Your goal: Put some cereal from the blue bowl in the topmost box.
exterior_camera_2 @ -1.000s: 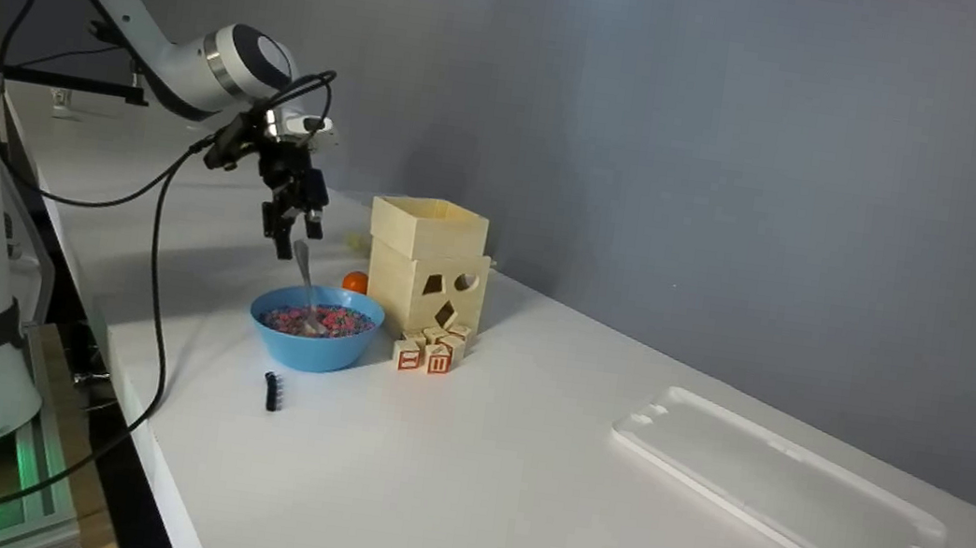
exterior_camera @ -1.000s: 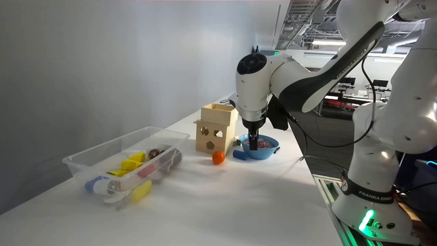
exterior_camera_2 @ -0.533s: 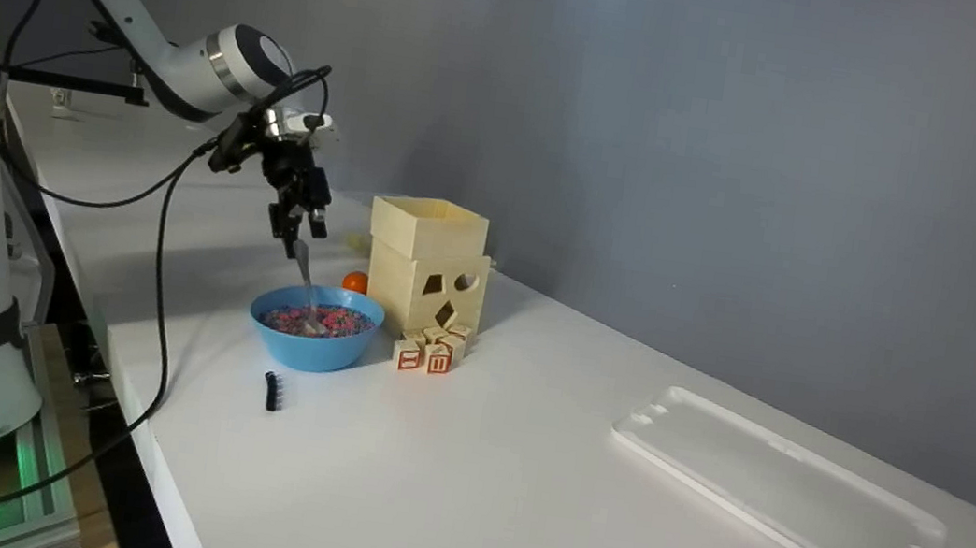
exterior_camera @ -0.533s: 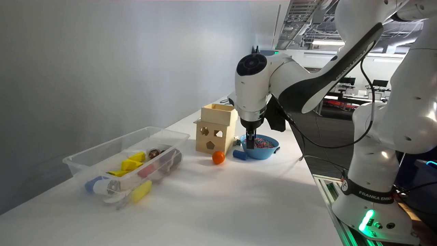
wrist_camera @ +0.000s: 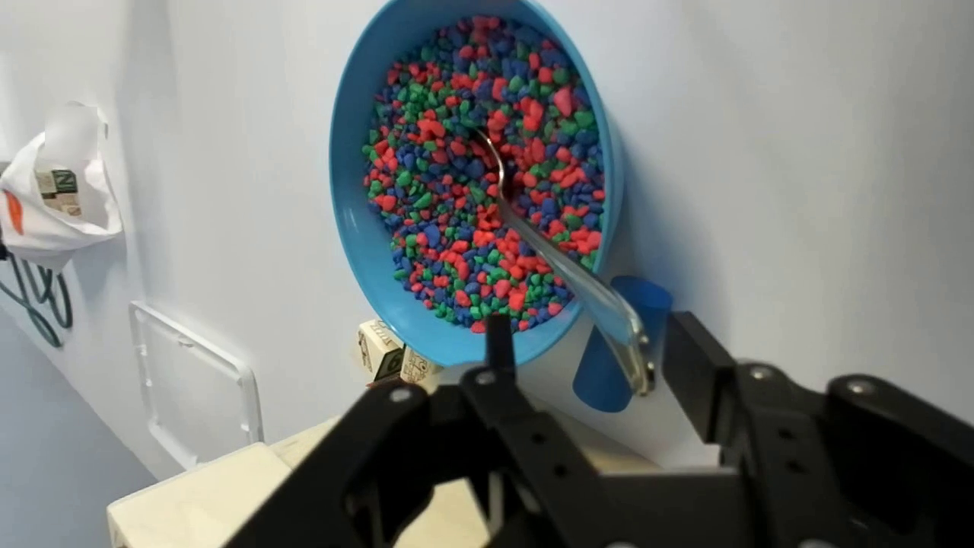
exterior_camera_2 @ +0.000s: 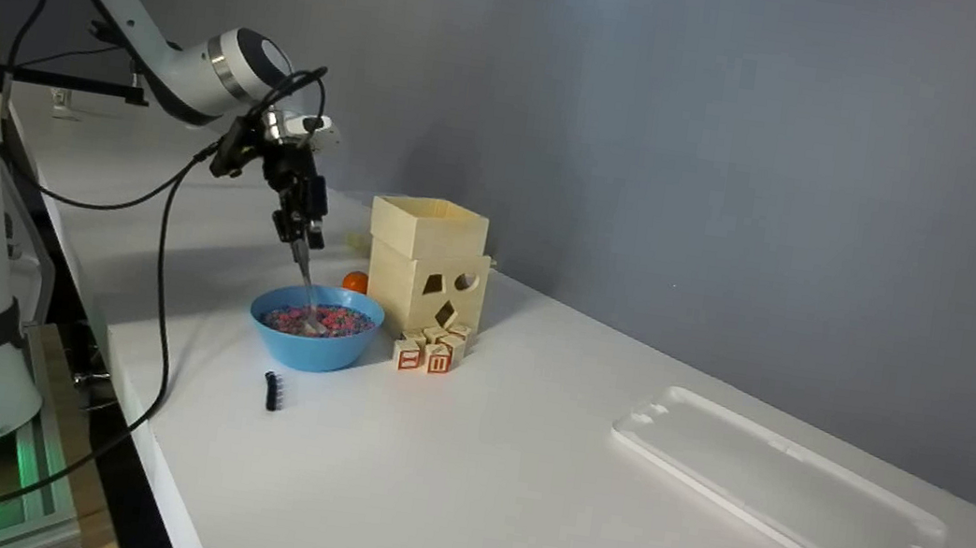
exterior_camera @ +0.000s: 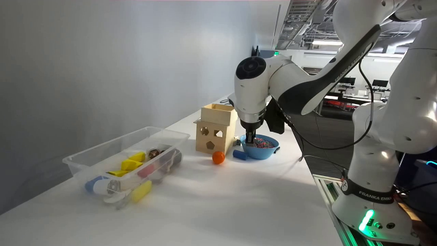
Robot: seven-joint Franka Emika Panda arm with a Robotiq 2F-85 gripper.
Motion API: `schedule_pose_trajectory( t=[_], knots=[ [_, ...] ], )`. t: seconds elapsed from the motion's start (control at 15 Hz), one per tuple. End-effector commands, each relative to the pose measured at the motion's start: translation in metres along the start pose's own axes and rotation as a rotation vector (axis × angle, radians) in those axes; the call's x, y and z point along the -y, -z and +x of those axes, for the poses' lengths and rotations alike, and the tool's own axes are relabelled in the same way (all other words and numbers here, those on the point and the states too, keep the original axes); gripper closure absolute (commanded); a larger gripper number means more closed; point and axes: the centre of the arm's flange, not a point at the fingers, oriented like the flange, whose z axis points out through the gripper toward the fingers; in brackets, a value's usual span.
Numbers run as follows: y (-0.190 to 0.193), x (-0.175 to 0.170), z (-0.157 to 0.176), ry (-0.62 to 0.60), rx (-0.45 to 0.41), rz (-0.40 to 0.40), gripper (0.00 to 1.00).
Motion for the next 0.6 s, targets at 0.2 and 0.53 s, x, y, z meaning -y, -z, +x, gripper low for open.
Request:
schedule_pose_trajectory(
  t=[0.2, 0.53],
  knots=[
    [-0.0018, 0.0006, -0.0011, -0.016, 0.013, -0.045, 0.66],
    [-0.0026, 0.0030, -0.0075, -0.028, 0.046, -0.061, 0.68]
  ],
)
